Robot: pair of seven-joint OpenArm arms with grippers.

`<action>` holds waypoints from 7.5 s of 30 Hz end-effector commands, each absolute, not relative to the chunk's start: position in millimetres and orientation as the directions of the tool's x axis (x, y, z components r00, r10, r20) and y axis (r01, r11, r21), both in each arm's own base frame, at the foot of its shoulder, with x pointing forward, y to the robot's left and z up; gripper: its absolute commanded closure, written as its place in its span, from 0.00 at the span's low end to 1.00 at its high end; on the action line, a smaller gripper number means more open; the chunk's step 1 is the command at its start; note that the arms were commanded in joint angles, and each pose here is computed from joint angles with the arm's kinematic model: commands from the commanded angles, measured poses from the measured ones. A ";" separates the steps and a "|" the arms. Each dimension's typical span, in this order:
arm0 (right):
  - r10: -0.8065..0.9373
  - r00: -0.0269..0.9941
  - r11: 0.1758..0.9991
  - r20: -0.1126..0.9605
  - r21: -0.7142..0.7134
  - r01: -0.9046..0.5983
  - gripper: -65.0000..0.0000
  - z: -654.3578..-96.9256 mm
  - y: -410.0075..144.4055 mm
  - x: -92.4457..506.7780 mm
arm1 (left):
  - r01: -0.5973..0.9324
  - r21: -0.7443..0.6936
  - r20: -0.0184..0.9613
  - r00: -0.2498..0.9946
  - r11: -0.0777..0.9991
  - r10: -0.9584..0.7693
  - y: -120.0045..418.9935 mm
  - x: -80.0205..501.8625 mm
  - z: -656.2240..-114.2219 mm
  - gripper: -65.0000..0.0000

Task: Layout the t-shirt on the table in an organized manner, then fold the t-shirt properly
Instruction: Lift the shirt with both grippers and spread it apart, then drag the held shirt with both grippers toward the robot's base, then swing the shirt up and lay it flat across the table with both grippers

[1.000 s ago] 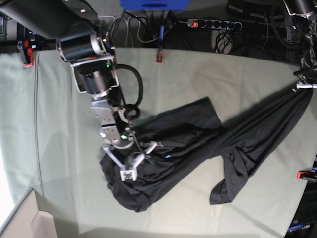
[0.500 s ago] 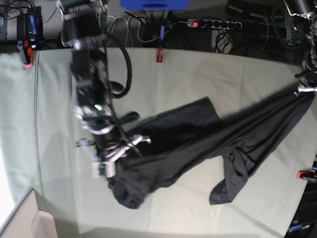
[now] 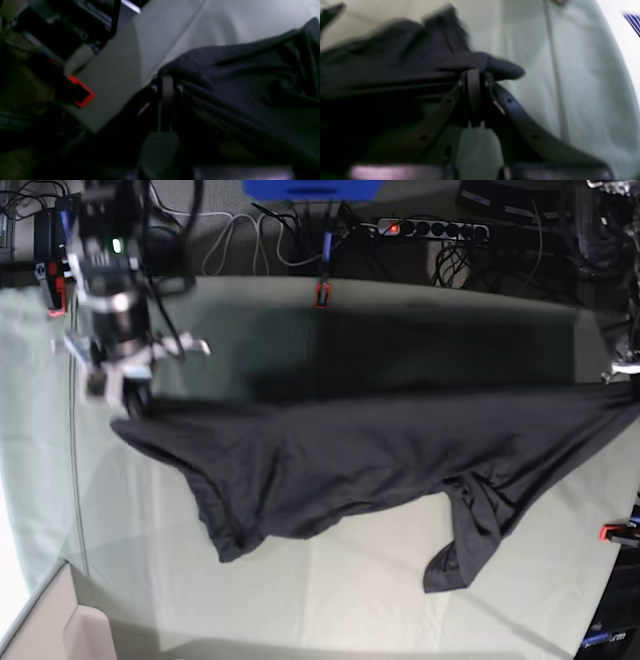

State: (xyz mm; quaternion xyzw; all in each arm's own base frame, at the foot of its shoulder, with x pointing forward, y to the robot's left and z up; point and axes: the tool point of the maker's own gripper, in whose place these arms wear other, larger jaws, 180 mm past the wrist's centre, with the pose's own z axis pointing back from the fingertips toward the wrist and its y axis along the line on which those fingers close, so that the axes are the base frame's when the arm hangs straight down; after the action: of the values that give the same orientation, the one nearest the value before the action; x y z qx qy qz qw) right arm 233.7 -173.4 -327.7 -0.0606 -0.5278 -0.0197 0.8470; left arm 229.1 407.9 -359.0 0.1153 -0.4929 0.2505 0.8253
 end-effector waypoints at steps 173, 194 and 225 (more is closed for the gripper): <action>0.166 0.628 0.964 0.760 0.009 -0.266 0.43 -409.1 -180.7 160.1 | -0.557 -0.376 0.816 0.180 0.741 0.549 388.0 236.3 -345.8 0.12; 0.154 0.636 0.967 0.756 0.018 -0.255 0.43 -411.9 -179.6 158.0 | -0.577 -0.237 0.731 0.424 0.782 0.535 384.1 339.8 -434.8 0.28; 0.164 0.354 0.742 0.921 0.121 -0.659 0.43 -363.8 9.5 274.9 | -0.550 -0.225 0.894 0.213 0.804 0.395 401.2 293.1 -332.7 1.00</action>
State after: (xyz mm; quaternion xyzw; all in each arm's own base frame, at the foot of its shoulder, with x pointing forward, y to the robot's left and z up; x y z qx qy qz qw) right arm 269.1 7.1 -378.6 0.2366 -0.4813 0.2690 0.8000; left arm 292.6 396.0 -341.0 0.0616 -0.5405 0.3103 0.7796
